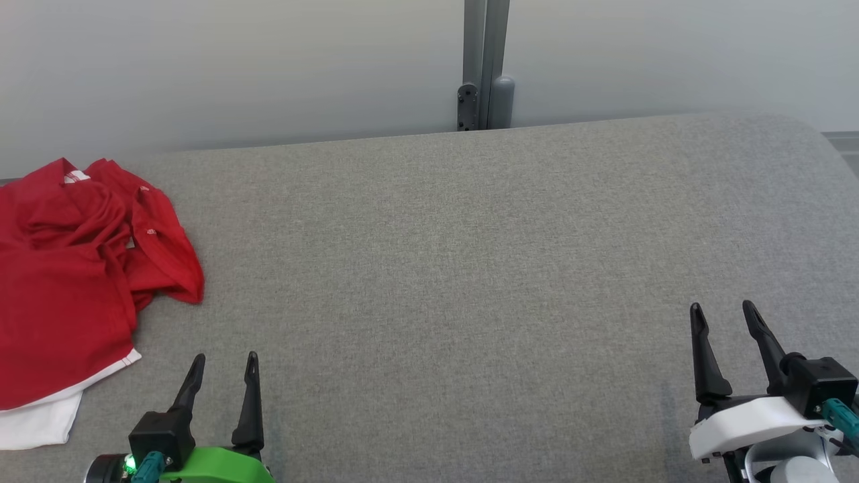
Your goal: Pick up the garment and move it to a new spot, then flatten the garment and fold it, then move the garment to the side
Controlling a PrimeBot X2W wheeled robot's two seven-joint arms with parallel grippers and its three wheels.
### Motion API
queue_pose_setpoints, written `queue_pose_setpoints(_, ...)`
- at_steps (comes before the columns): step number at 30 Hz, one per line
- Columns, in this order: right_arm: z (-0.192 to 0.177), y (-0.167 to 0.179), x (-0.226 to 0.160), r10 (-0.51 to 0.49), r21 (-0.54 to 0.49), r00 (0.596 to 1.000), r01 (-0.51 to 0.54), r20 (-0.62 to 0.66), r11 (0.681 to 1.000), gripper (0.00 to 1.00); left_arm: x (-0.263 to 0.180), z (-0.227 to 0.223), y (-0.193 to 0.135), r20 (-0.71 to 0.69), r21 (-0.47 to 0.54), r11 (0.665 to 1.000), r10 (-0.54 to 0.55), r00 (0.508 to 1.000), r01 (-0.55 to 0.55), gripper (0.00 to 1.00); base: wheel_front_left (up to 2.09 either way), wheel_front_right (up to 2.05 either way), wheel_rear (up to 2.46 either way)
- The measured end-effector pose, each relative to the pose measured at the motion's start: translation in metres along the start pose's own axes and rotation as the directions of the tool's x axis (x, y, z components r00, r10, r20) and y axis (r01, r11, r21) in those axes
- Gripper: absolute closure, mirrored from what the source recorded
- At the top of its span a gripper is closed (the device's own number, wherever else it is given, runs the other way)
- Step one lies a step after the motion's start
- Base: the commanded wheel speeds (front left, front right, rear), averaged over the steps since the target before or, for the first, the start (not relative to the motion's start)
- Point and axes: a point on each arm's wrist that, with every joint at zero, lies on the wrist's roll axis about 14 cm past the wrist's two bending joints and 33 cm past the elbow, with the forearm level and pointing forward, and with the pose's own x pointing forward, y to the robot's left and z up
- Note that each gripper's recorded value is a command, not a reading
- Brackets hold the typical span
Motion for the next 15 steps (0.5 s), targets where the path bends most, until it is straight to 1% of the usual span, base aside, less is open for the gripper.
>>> queue_pose_setpoints(9,-0.0026,0.0015,0.0007,0.001,0.008,1.000,-0.001,-0.007,1.000,0.00,-0.0010,-0.0016,0.0011,-0.005,-0.003,1.000,0.004,1.000,-0.004,0.00,0.00,0.00,0.00)
queue_pose_setpoints(15,-0.0066,0.0093,0.0032,0.025,0.015,1.000,-0.025,-0.017,1.000,0.00,-0.0046,0.0026,0.0075,0.008,-0.004,1.000,0.025,1.000,-0.025,0.00,0.00,0.00,0.00)
